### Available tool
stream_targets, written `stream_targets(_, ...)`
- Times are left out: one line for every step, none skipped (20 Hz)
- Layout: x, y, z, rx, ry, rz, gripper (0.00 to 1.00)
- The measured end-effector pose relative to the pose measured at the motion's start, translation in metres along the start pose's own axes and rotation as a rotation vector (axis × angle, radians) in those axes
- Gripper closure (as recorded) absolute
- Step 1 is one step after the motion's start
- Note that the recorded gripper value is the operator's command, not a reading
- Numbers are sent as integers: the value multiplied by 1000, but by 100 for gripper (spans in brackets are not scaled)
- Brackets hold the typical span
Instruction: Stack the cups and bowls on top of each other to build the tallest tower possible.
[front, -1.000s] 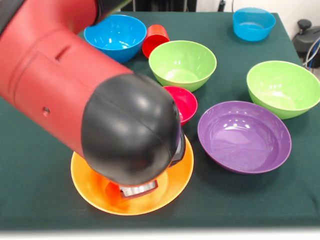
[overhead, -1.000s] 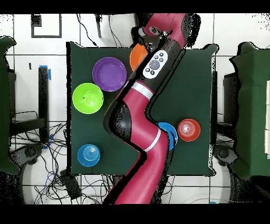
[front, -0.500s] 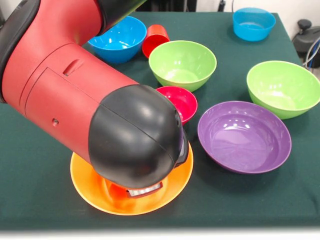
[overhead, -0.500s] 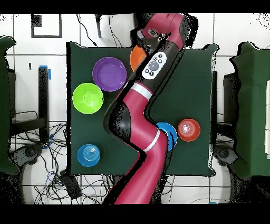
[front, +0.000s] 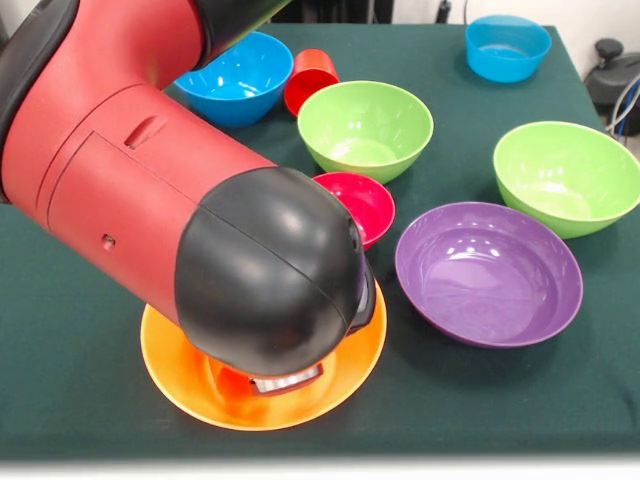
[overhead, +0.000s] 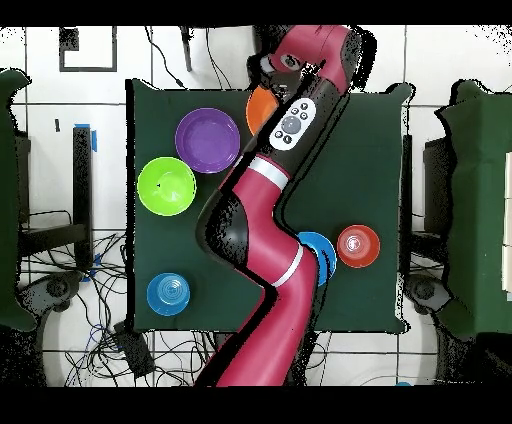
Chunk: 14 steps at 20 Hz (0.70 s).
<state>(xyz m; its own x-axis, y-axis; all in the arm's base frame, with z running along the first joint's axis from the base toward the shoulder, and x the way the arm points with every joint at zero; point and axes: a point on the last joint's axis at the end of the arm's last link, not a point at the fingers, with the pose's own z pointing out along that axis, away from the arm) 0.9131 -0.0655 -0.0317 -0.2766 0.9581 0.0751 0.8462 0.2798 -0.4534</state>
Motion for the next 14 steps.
stream_targets(0, 0, 0, 0, -1, 0, 0)
stream_targets(-1, 0, -1, -1, -2, 1, 0)
stream_targets(-1, 0, -1, -2, -4, 2, 0)
stream_targets(-1, 0, -2, -3, -5, 3, 0)
stream_targets(-2, -1, -2, -4, -6, 4, 0)
stream_targets(-2, -1, -2, -5, -7, 5, 0)
stream_targets(-2, -1, -3, -5, -8, 6, 0)
stream_targets(-3, -1, -3, -6, -9, 6, 0)
stream_targets(-3, -1, -3, -6, -10, 7, 0)
stream_targets(-3, -1, -3, -6, -11, 7, 0)
stream_targets(-3, -1, -3, -6, -11, 7, 0)
stream_targets(-3, -1, -4, -7, -12, 8, 0)
stream_targets(-3, -1, -4, -6, -12, 8, 0)
stream_targets(-3, -1, -4, -5, -11, 9, 100)
